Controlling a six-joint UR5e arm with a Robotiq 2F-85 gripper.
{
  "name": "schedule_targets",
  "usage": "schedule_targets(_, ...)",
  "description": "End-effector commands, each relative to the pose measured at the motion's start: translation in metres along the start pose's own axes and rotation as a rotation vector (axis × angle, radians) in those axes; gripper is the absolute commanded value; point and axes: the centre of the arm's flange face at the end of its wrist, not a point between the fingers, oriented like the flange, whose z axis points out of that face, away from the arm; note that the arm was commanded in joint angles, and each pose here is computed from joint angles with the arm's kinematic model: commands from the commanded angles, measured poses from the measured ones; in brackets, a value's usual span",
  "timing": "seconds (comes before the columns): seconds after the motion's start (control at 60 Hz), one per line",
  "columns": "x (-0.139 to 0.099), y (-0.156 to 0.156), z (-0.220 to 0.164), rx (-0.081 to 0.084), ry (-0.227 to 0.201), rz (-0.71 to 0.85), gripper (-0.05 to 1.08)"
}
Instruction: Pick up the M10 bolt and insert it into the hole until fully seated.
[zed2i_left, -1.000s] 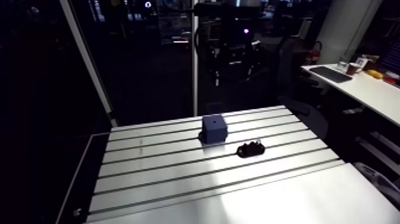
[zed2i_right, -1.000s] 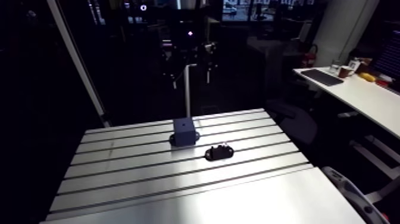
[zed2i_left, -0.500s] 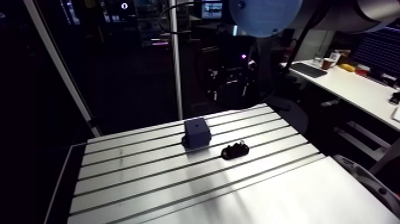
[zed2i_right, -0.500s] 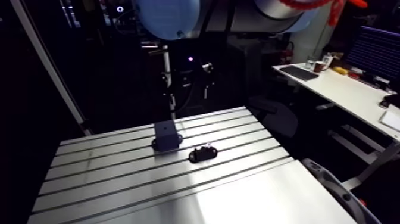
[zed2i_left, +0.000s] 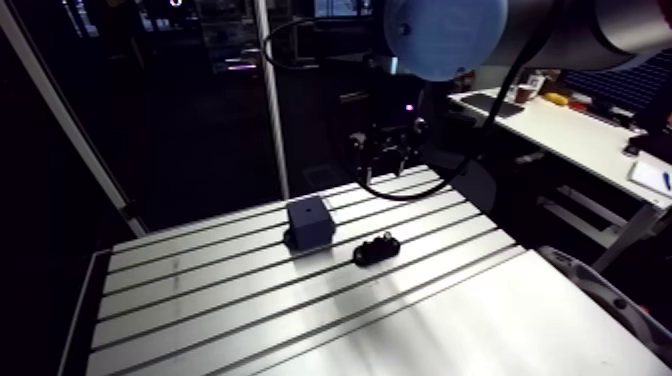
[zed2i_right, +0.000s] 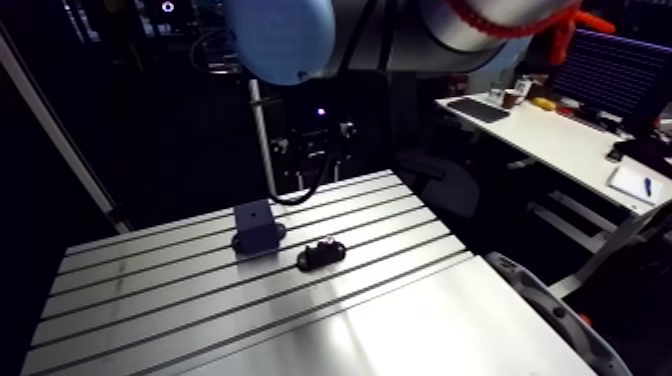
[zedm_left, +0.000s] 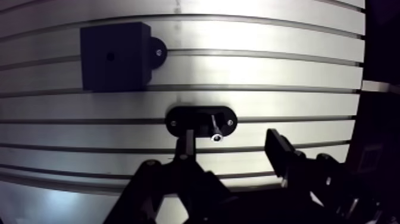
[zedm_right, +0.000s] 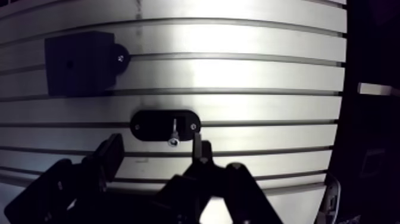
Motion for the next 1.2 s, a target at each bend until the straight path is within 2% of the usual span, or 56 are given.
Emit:
schedule_targets(0.017, -0.005, 0.007, 0.016, 0.012, -0.015, -0.009, 0.41)
schedule_targets(0.083, -0.007, 0.011, 0.022, 0.015, -0.022, -0.007, 0.47)
schedule_targets(0.517, -0.018, 0.008, 0.049, 0.026, -0.047, -0.016, 0.56)
schedule_targets(0.733, -0.02, 0.011, 0.06, 0.03, -0.056, -0.013, 0.58)
schedule_targets(0.85, -0.021, 0.011, 0.07, 0.038, -0.073, -0.01, 0.59)
schedule_targets(1.2, -0.023, 0.01, 0.074, 0.043, -0.08, -0.01, 0.59)
